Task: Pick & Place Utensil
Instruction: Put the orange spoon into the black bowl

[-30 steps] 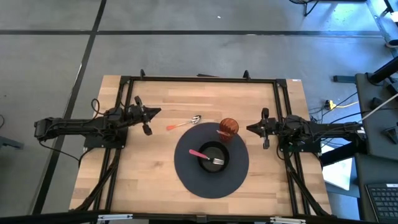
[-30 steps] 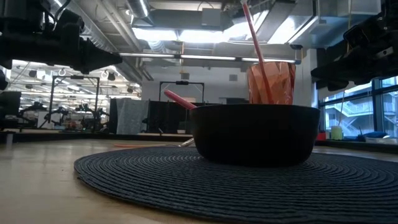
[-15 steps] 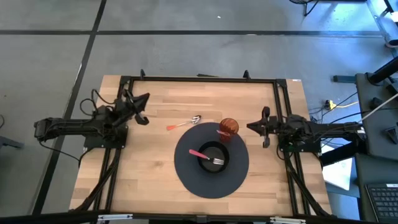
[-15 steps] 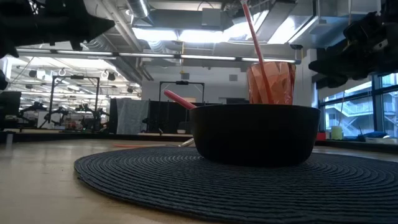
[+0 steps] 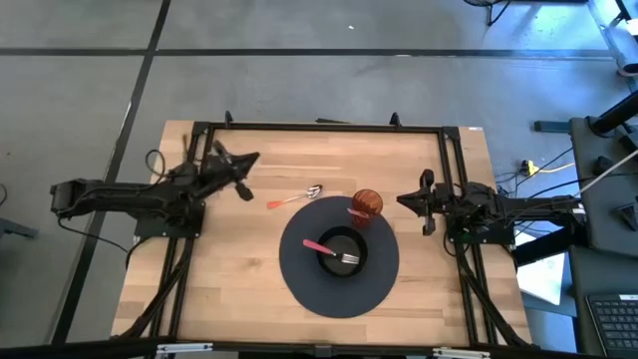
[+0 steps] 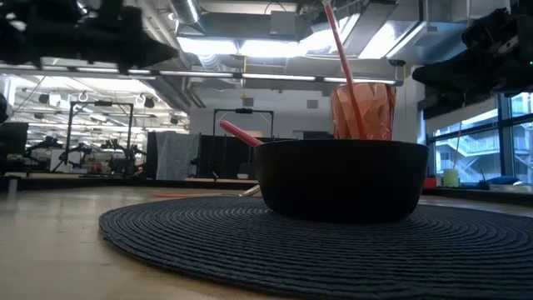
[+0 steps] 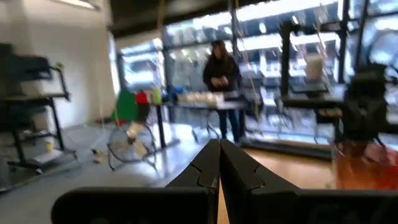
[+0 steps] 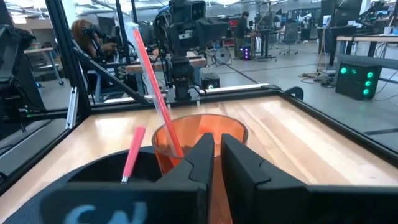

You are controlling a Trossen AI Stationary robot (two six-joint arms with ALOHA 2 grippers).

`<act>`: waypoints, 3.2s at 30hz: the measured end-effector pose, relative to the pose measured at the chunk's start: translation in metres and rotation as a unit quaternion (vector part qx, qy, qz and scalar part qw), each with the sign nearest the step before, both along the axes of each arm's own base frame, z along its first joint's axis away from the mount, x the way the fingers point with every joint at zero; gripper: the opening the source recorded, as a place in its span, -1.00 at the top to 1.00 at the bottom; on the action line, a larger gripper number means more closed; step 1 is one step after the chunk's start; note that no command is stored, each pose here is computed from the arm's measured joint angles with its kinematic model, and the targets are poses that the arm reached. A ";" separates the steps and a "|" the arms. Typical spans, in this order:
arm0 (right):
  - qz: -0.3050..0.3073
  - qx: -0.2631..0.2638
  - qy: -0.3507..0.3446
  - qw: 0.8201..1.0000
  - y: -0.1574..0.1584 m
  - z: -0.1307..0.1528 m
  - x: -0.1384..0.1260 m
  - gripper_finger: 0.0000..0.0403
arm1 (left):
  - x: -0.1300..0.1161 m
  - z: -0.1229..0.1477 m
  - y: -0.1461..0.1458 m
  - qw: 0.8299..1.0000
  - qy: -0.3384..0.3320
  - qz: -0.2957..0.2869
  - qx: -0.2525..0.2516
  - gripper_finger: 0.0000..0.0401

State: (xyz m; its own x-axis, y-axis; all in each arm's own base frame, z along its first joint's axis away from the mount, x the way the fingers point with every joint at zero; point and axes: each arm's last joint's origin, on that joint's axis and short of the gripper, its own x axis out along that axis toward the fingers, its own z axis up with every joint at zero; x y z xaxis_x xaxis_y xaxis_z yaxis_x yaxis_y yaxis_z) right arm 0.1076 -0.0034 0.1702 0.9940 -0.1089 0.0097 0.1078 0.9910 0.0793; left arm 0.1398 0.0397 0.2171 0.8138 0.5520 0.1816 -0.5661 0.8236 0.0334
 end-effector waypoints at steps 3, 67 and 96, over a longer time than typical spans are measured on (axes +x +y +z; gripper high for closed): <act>0.000 0.000 -0.001 1.000 0.000 0.000 0.000 0.85 | 0.023 0.004 0.004 0.999 0.040 -0.008 -0.010 0.98; 0.000 -0.002 0.045 0.999 0.000 -0.009 0.000 0.85 | 0.162 -0.074 0.018 0.845 0.508 -0.105 -0.132 0.00; 0.001 -0.003 0.058 0.998 0.000 -0.011 -0.001 0.85 | 0.169 -0.093 0.056 0.793 0.538 -0.117 -0.261 0.08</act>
State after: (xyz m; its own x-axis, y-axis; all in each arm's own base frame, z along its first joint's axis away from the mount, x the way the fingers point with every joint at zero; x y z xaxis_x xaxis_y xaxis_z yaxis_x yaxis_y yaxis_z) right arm 0.1070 -0.0034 0.1591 0.9886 -0.1080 -0.1050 0.1147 0.9916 0.0604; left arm 0.3084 0.0959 0.1239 0.4339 0.1342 -0.8909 -0.2716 0.9623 0.0127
